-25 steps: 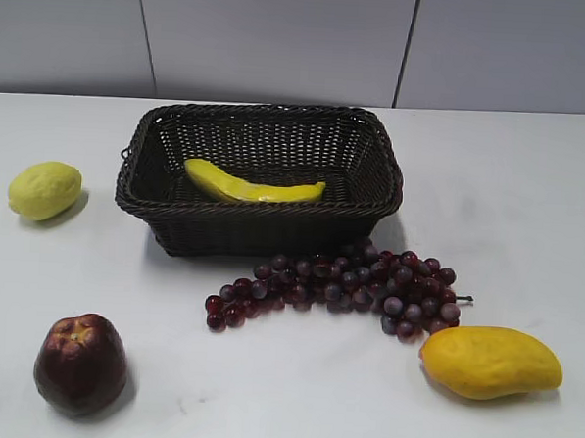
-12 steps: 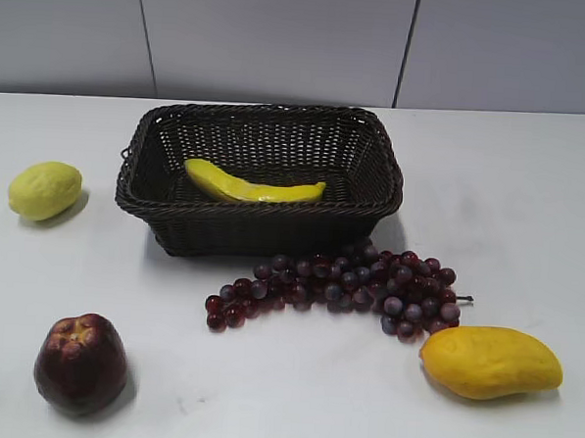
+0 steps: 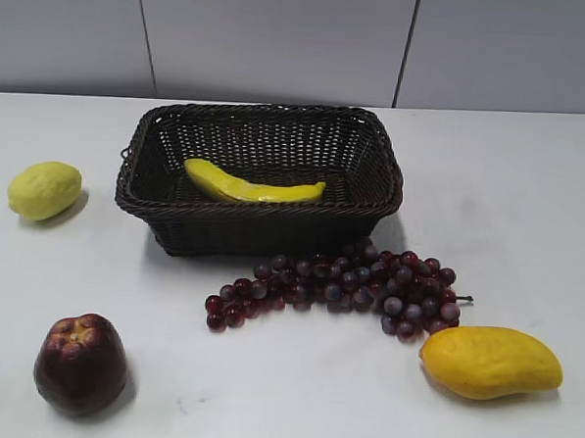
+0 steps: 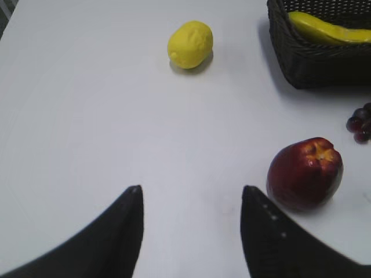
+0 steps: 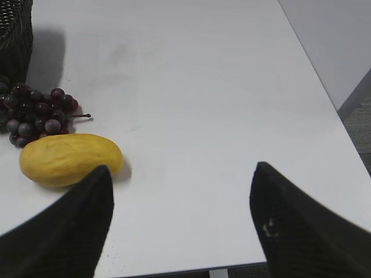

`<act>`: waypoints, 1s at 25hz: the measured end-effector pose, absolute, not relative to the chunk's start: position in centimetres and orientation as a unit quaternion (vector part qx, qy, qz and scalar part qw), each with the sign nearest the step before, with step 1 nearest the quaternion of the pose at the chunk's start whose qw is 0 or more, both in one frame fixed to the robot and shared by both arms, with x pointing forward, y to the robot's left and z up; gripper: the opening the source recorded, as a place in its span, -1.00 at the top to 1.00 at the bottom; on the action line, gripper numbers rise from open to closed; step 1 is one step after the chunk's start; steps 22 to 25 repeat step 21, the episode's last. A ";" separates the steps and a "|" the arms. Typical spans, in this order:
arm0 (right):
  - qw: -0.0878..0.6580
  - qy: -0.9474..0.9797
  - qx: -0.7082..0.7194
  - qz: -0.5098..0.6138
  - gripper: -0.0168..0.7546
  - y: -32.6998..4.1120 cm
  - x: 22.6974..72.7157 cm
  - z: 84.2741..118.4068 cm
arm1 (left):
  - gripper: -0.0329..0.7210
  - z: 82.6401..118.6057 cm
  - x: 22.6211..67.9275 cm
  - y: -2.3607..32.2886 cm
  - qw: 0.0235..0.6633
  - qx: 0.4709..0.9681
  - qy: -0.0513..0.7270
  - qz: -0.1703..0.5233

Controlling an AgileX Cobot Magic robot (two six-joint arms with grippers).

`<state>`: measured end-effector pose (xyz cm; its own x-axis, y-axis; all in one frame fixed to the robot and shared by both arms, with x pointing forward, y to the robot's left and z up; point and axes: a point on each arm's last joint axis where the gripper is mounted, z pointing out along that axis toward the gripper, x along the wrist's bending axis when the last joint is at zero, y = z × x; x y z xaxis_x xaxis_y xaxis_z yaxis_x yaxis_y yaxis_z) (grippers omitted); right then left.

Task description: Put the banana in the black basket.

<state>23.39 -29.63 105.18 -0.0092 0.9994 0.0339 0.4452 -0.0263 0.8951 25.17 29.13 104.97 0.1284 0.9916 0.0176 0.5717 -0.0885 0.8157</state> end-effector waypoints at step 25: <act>0.361 0.597 0.605 0.384 -0.56 -29.6 23.4 105.2 | -0.37 105.0 23.2 29.1 0.375 0.650 0.561 0.350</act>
